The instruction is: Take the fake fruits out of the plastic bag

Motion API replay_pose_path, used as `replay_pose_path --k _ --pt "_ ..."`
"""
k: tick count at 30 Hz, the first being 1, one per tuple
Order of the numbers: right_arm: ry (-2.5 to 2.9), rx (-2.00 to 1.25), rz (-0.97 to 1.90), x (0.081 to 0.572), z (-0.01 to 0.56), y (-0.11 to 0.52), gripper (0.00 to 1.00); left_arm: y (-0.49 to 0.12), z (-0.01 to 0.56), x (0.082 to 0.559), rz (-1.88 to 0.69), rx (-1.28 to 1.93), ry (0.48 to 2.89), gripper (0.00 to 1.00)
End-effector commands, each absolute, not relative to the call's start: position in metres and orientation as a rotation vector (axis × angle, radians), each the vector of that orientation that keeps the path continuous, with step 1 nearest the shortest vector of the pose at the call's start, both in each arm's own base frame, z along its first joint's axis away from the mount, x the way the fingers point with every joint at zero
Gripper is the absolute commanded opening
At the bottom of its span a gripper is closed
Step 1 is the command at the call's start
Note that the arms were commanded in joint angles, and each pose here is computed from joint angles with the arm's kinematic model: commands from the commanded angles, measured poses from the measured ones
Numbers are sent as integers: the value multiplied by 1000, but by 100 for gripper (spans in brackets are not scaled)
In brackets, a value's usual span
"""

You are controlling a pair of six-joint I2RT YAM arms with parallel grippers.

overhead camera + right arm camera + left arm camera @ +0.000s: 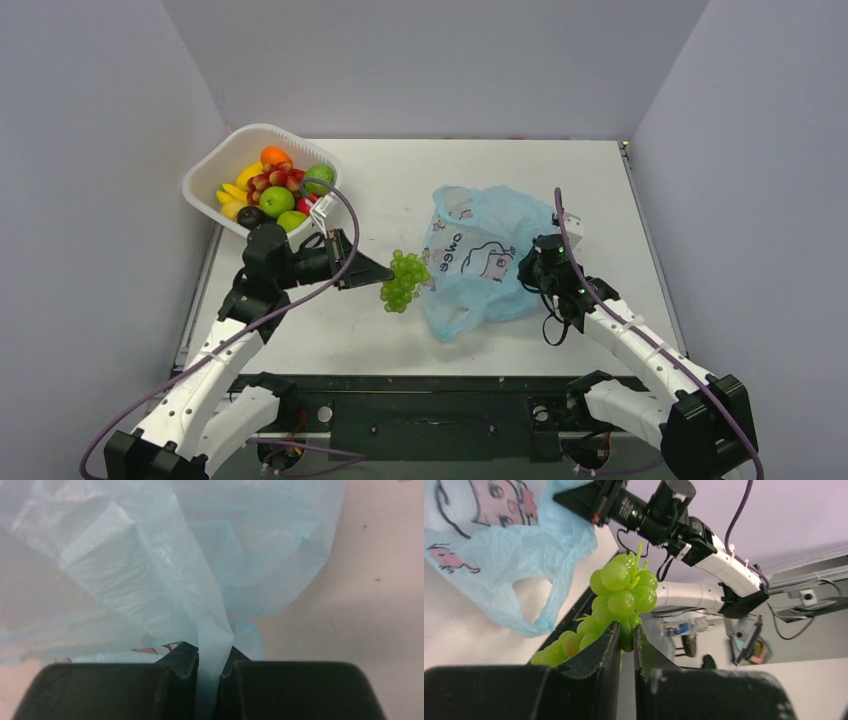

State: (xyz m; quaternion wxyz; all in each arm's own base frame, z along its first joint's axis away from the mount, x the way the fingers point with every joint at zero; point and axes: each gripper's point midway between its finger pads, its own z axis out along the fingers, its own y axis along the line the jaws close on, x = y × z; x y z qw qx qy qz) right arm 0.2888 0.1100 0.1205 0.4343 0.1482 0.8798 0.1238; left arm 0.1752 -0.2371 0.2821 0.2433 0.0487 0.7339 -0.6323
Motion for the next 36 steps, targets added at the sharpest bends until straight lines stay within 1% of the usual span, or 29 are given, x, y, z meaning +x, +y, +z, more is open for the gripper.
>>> replay_pose_path --k 1,5,7,8,9,13,14,16,19,22,24,27,34,35,36 --pt "2208 361 298 286 108 106 0 -220 326 193 -1520 228 1934 0" --pt "2221 329 309 282 102 107 0 -188 323 235 -1192 141 2012 0" --pt "2224 317 304 279 102 106 0 -158 319 267 -940 38 2026 0" --pt "2220 313 304 279 103 106 0 -150 316 277 -874 15 2037 0" --pt "2220 306 301 278 103 105 0 -131 322 293 -743 -24 2005 0" --pt "2205 282 291 277 110 102 0 -74 336 340 -472 -161 1893 0" --pt "2201 280 285 276 112 101 0 -65 339 352 -449 -182 1871 0" --pt "2194 267 271 275 116 99 0 -28 351 374 -371 -261 1812 0" --pt "2178 265 263 273 122 96 0 0 353 399 -331 -309 1796 0" --pt "2172 267 270 272 123 95 0 30 335 427 -292 -363 1834 0" --pt "2166 266 277 271 125 95 0 44 320 439 -311 -401 1868 0" --pt "2162 265 272 269 128 94 0 56 298 453 -338 -443 1903 0" --pt "2152 256 261 269 136 91 0 64 272 471 -352 -484 1930 0" --pt "2151 259 263 269 136 91 0 66 268 472 -344 -492 1940 1" --pt "2150 259 265 269 137 91 0 70 266 472 -316 -508 1942 9"
